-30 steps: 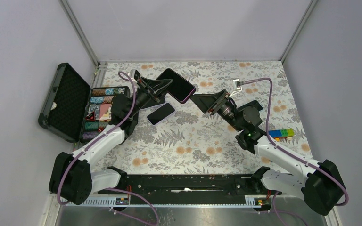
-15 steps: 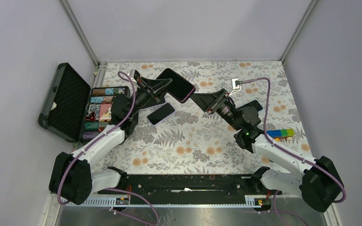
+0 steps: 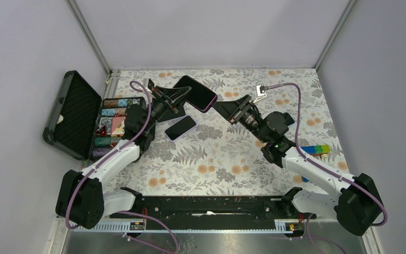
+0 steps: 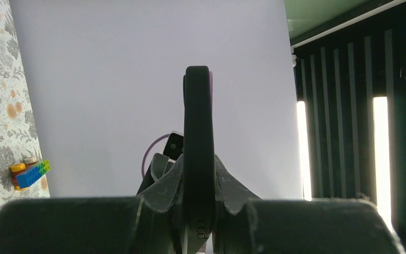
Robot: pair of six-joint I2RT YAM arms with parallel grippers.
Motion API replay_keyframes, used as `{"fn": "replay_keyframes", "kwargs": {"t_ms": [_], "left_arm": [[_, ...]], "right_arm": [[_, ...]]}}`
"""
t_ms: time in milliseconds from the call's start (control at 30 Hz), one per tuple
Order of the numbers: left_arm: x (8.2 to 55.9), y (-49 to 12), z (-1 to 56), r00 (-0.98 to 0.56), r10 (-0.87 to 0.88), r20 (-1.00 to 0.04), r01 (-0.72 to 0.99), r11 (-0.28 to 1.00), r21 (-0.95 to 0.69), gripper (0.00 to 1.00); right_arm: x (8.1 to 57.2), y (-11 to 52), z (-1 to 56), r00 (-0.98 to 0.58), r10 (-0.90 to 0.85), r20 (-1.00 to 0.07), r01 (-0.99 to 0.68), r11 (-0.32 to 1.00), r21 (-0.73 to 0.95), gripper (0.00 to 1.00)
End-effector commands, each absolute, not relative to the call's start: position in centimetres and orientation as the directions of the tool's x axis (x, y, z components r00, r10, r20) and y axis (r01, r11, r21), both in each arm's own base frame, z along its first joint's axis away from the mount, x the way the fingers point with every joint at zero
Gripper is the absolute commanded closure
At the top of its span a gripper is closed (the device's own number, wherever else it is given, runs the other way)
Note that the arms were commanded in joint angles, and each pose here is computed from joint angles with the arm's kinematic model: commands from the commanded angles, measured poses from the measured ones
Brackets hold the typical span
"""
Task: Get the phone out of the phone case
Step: Remove the phone case from the phone.
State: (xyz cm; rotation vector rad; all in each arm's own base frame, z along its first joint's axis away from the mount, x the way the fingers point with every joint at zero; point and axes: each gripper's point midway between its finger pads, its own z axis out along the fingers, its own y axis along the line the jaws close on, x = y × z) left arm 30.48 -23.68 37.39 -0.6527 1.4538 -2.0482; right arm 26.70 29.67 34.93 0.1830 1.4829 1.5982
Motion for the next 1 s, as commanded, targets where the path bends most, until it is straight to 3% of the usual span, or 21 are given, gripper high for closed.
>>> {"fn": "replay_keyframes", "kwargs": {"t_ms": [0,400,700,800,867,967], "left_arm": [[27.1,-23.8,42.5,-0.796,-0.606,-0.004,0.285,-0.369,-0.885,1.0],[26.5,-26.2,42.9,-0.816,-0.578,-0.014,0.283,-0.378,-0.882,1.0],[26.6,-26.1,42.7,-0.789,-0.613,-0.052,0.324,-0.342,-0.882,1.0],[27.4,-26.3,41.3,-0.757,-0.646,-0.098,0.335,-0.255,-0.907,0.99],[28.4,-26.7,39.2,-0.715,-0.675,-0.183,0.344,-0.112,-0.932,0.84],[29.7,-26.9,35.8,-0.677,-0.684,-0.274,0.307,0.076,-0.949,0.5]], "right_arm": [[29.1,29.3,31.5,-0.577,0.696,-0.427,-0.343,0.268,0.9,0.59],[29.9,30.6,29.6,-0.657,0.667,-0.352,-0.234,0.263,0.936,0.61],[28.8,30.9,30.6,-0.681,0.664,-0.309,-0.294,0.138,0.946,1.0],[28.4,30.8,30.8,-0.689,0.662,-0.296,-0.3,0.112,0.947,1.0],[28.3,30.4,31.0,-0.677,0.677,-0.29,-0.306,0.099,0.947,1.0],[28.4,29.3,31.3,-0.65,0.702,-0.291,-0.315,0.099,0.944,1.0]]}}
